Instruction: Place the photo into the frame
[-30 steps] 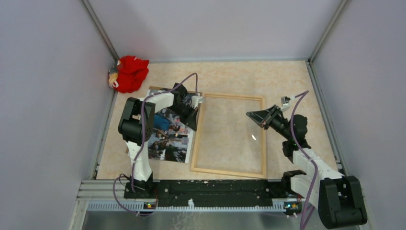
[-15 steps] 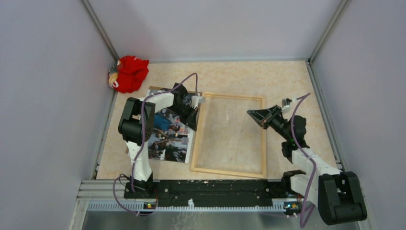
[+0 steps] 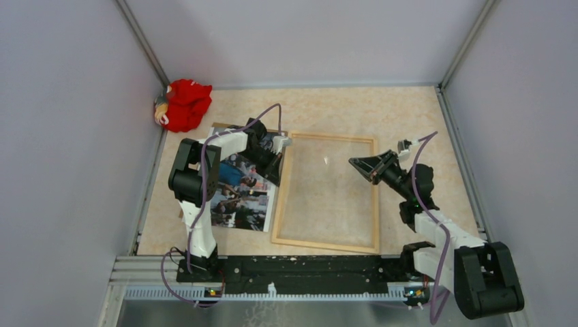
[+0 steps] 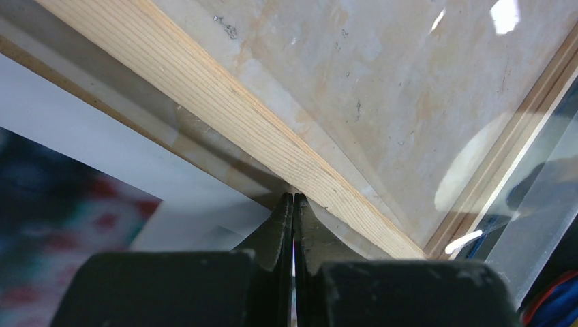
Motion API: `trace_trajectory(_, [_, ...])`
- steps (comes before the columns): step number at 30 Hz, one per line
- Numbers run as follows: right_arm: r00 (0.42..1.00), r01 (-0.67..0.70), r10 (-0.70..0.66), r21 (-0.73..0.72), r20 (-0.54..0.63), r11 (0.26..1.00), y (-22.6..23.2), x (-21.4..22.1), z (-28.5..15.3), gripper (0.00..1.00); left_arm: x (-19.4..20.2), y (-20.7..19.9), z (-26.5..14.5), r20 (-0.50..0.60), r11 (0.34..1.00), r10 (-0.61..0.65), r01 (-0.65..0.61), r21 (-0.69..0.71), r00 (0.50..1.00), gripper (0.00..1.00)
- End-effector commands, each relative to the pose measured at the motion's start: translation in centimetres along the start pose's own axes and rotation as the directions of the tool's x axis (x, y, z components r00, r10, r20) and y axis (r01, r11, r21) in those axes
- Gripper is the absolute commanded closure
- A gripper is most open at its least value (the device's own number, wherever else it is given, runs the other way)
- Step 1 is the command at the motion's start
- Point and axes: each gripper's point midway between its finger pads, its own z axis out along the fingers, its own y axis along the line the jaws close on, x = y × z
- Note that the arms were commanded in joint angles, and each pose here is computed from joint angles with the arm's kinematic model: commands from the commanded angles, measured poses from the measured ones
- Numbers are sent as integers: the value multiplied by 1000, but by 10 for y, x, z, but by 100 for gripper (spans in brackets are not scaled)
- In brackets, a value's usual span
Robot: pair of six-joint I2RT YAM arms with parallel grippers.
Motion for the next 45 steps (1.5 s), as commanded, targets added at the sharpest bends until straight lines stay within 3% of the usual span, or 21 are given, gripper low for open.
trace_trajectory(1, [996, 78, -82, -104, -39, 992, 33, 6, 6, 100, 2, 5, 4, -4, 1000, 10, -10, -1, 1000, 98])
trace_trajectory(8, [997, 56, -64, -139, -50, 989, 42, 13, 11, 100, 2, 5, 4, -3, 1000, 8, -8, 1, 1000, 99])
trace_trajectory(23, [997, -8, 14, -71, 81, 997, 41, -10, 18, 100, 2, 4, 1, 5, 1000, 12, -12, -7, 1000, 100])
trace_trajectory(31, [998, 11, -4, -107, 60, 994, 63, -5, 24, 100, 1, 4, -1, 13, 1000, 12, -12, -10, 1000, 100])
trace_trajectory(45, [1000, -4, 5, -42, 28, 999, 32, 6, 23, 100, 4, 5, -2, 13, 1000, 12, -12, -17, 1000, 100])
